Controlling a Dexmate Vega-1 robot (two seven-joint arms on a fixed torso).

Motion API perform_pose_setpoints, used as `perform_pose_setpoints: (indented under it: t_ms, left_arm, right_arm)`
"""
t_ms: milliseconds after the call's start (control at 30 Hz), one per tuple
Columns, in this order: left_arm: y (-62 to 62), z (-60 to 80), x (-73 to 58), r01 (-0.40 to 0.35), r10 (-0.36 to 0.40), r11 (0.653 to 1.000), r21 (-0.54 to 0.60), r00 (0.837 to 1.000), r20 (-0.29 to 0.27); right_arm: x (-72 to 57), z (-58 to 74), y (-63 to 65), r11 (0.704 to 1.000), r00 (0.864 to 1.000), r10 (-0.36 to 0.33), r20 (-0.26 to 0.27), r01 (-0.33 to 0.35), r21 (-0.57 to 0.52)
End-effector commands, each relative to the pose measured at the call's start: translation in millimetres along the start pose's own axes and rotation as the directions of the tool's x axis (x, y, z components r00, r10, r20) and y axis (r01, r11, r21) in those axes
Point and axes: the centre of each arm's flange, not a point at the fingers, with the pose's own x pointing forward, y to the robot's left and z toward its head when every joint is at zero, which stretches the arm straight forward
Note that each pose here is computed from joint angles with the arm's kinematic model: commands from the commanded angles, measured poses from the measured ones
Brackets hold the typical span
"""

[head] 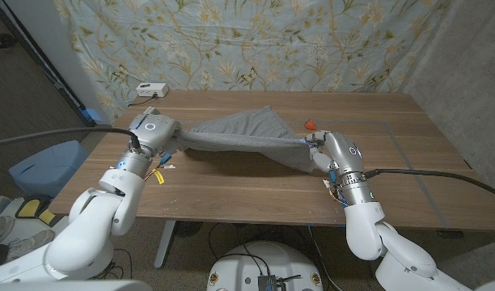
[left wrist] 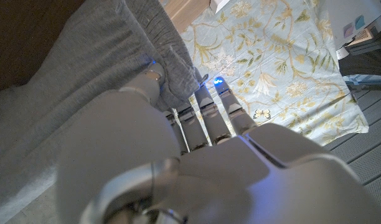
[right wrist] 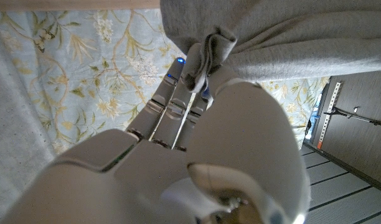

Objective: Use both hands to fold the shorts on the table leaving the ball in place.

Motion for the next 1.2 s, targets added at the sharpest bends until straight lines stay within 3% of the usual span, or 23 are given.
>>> perform_pose_setpoints:
  t_ms: [33,167,267,500,567,633,700,733,833,1200]
  left_arm:
    - [5.3,-2.4,6.8,0.182,-0.179,0.981,-0.064,0.983,0.05]
    - [-4.4,-10.6,20.8,0.271,-0.261,0.949,-0.163,0.962,0.079]
    - [-13.6,-19.6,34.0,0.35,-0.329,0.9,-0.26,0.937,0.122]
    - [-36.0,-44.1,67.9,0.506,-0.429,0.696,-0.51,0.862,0.27]
    - [-40.1,-50.1,76.0,0.519,-0.426,0.639,-0.568,0.853,0.301]
    - [-41.5,-54.3,82.3,0.516,-0.421,0.616,-0.595,0.854,0.306]
    - [-40.7,-56.6,87.4,0.505,-0.422,0.625,-0.595,0.86,0.287]
    - [-39.3,-57.4,91.2,0.491,-0.424,0.65,-0.58,0.868,0.259]
    - [-38.0,-57.8,95.3,0.472,-0.428,0.681,-0.56,0.877,0.219]
    - [-32.4,-64.2,103.9,0.422,-0.432,0.756,-0.5,0.896,0.103]
  right_arm:
    - [51.3,5.2,-10.5,0.998,0.992,-0.029,0.119,0.035,-0.05]
    - [70.7,3.1,-4.0,0.998,0.99,0.01,0.144,-0.002,-0.057]
    - [83.0,1.6,0.5,0.997,0.987,0.036,0.159,-0.025,-0.069]
    - [110.0,-4.0,10.6,0.996,0.98,0.07,0.187,-0.057,-0.072]
    - [117.3,-5.4,12.8,0.996,0.978,0.071,0.194,-0.058,-0.074]
    - [124.3,-6.8,14.4,0.996,0.977,0.065,0.202,-0.052,-0.073]
    - [131.3,-8.2,15.9,0.996,0.977,0.054,0.208,-0.04,-0.074]
    - [139.5,-10.1,17.7,0.997,0.976,0.044,0.212,-0.03,-0.071]
    - [149.1,-12.5,21.0,0.997,0.976,0.03,0.216,-0.014,-0.074]
    - [186.6,-19.0,33.4,0.998,0.973,-0.008,0.23,0.021,-0.057]
